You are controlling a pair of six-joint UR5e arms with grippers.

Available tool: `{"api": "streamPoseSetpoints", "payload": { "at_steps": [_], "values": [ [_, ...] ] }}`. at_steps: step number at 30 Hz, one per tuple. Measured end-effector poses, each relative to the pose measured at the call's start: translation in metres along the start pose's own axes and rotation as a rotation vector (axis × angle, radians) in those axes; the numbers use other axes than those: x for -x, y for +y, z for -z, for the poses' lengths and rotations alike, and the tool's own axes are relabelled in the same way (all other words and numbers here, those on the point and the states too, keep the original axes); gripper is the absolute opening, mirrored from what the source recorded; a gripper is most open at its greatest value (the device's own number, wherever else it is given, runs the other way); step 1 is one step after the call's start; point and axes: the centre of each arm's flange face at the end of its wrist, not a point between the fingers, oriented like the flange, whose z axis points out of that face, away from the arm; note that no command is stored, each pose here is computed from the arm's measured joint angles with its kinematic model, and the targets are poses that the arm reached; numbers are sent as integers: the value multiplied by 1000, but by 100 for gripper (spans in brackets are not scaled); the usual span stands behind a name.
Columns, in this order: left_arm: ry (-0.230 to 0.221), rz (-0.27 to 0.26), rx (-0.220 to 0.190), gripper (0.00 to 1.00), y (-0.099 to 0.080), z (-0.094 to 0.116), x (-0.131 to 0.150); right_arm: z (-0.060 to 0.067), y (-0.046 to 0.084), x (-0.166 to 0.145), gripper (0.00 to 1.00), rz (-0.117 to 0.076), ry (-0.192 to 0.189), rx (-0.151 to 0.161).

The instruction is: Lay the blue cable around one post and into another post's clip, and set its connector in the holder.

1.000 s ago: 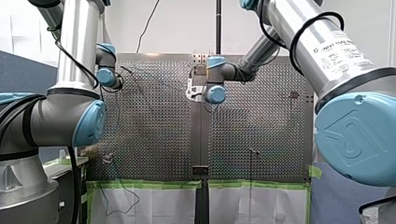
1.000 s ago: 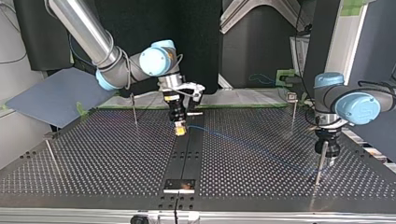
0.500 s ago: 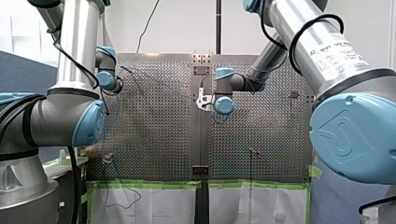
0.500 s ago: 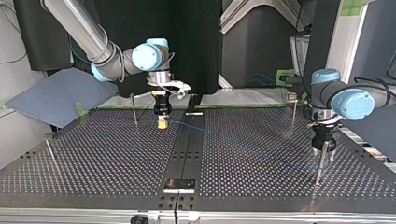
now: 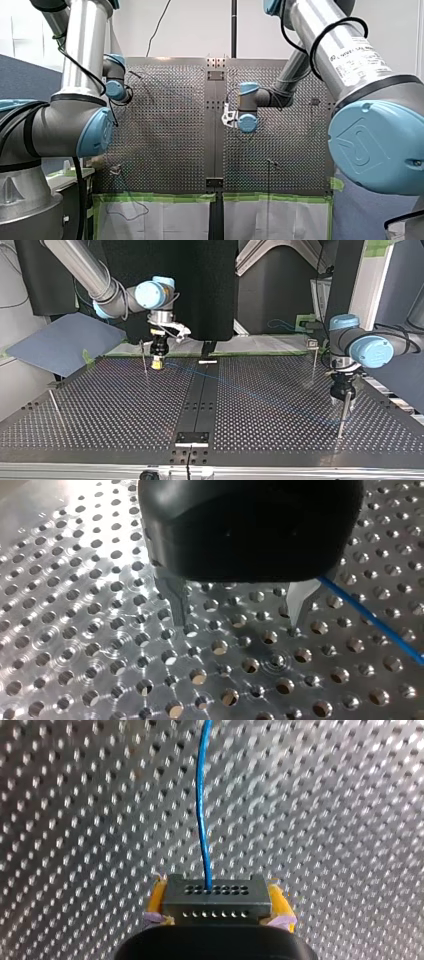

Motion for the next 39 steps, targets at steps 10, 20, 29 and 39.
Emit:
{"api": "streamPoseSetpoints", "payload": {
  "at_steps": [10, 20, 29, 39],
  "values": [
    [-4, 0, 10, 99, 0, 0, -1, 9, 43, 21, 0, -12, 9, 126],
    [0, 0, 7, 99, -2, 1, -3, 21, 94, 44, 0, -20, 20, 251],
    [3, 0, 3, 99, -4, 2, -4, 27, 136, 59, 0, -80, 31, 264],
    [8, 0, -2, 99, -8, 3, -7, 38, 179, 77, 0, -119, 34, 264]
  ]
}}
